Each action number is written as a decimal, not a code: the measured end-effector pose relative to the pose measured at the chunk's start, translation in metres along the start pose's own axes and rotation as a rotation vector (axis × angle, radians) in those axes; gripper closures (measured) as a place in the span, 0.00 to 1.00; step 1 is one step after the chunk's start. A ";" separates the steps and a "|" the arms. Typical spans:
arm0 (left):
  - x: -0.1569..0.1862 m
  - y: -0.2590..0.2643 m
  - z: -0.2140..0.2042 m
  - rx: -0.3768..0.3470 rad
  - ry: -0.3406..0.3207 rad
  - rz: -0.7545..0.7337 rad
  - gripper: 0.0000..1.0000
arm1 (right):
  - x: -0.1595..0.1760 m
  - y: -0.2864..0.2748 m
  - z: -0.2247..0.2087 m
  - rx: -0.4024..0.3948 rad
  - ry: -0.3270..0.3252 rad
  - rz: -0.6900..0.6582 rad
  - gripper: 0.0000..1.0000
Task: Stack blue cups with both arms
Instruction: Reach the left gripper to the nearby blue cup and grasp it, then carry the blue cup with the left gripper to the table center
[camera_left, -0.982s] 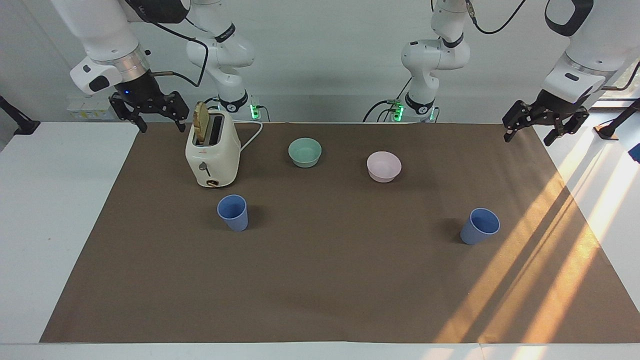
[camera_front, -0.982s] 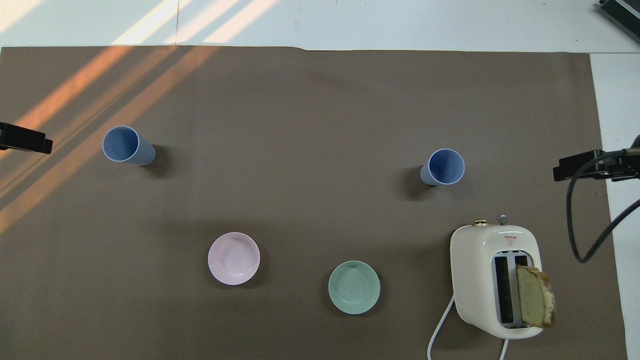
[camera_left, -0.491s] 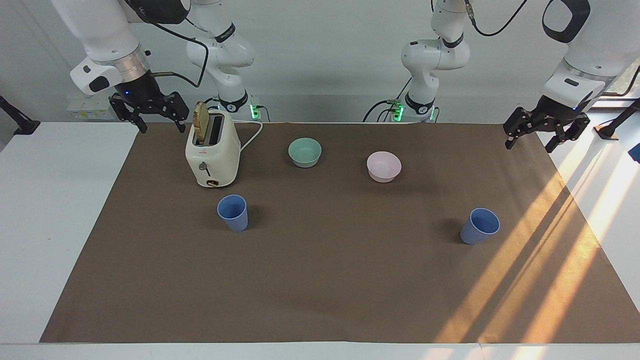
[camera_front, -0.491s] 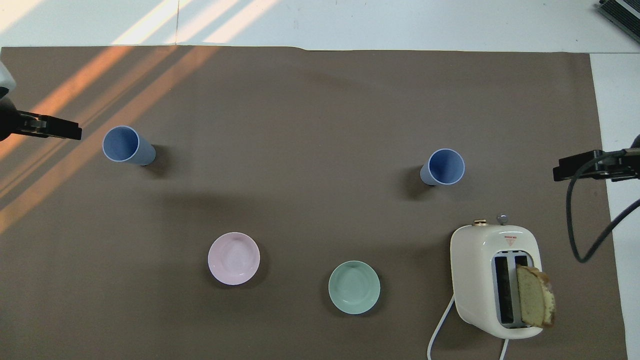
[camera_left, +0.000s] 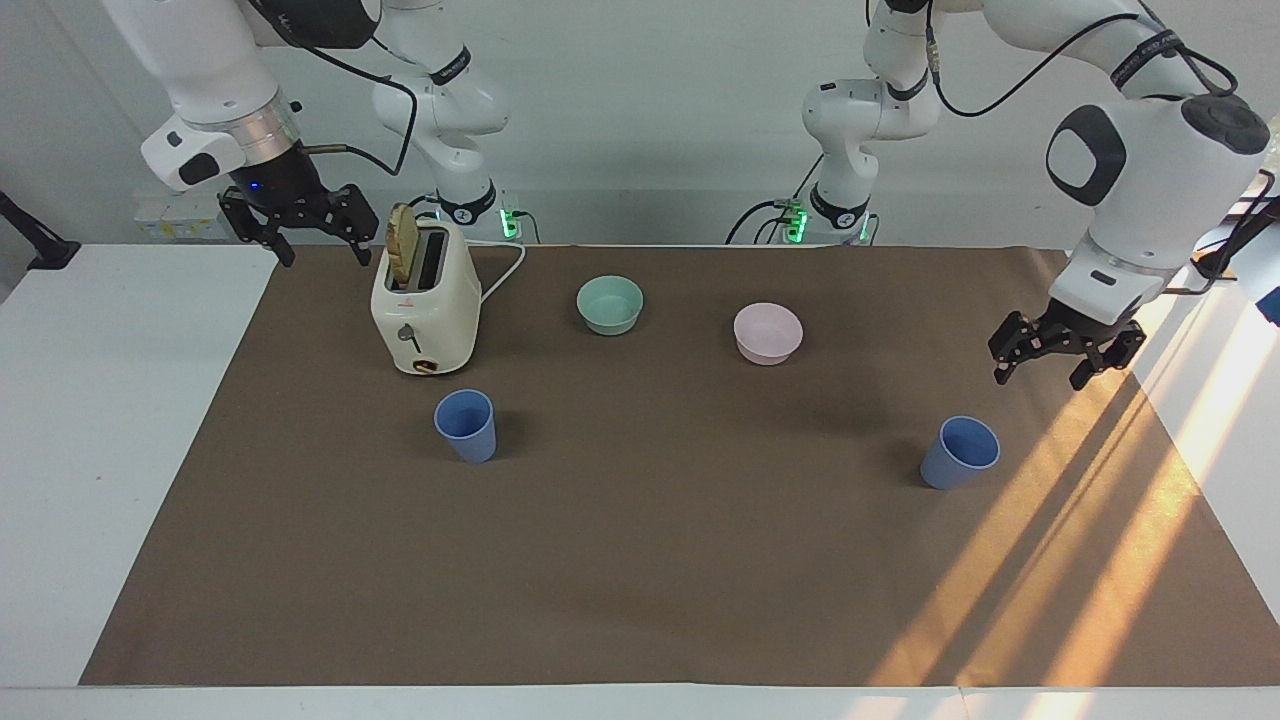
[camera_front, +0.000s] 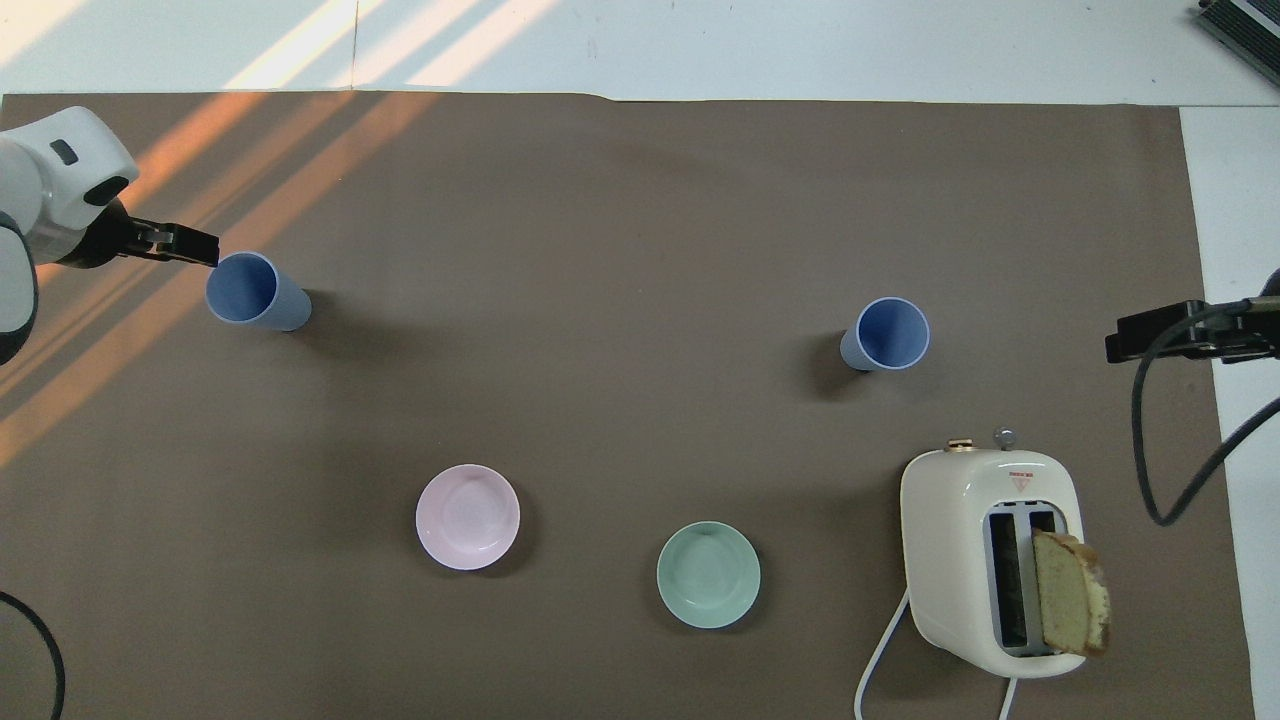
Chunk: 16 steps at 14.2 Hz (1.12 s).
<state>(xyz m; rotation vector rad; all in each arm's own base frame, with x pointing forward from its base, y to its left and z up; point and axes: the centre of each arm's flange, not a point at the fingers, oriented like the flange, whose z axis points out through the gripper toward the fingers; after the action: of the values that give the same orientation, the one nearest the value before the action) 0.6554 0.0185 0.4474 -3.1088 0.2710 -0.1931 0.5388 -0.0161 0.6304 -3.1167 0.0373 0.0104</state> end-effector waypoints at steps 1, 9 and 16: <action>0.001 0.000 0.012 -0.001 -0.007 0.001 0.00 | 0.000 0.000 0.000 0.000 0.000 0.000 0.00; -0.023 0.004 0.079 -0.009 -0.048 0.007 0.52 | 0.000 0.000 0.000 0.000 0.000 -0.001 0.00; -0.021 0.024 0.051 -0.025 -0.031 0.032 0.94 | 0.000 -0.001 0.000 0.000 0.000 -0.002 0.00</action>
<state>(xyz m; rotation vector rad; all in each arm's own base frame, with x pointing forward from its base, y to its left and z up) 0.6367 -0.0011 0.3939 -3.1263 0.3254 -0.1424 0.5386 -0.0151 0.6306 -3.1168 0.0346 0.0097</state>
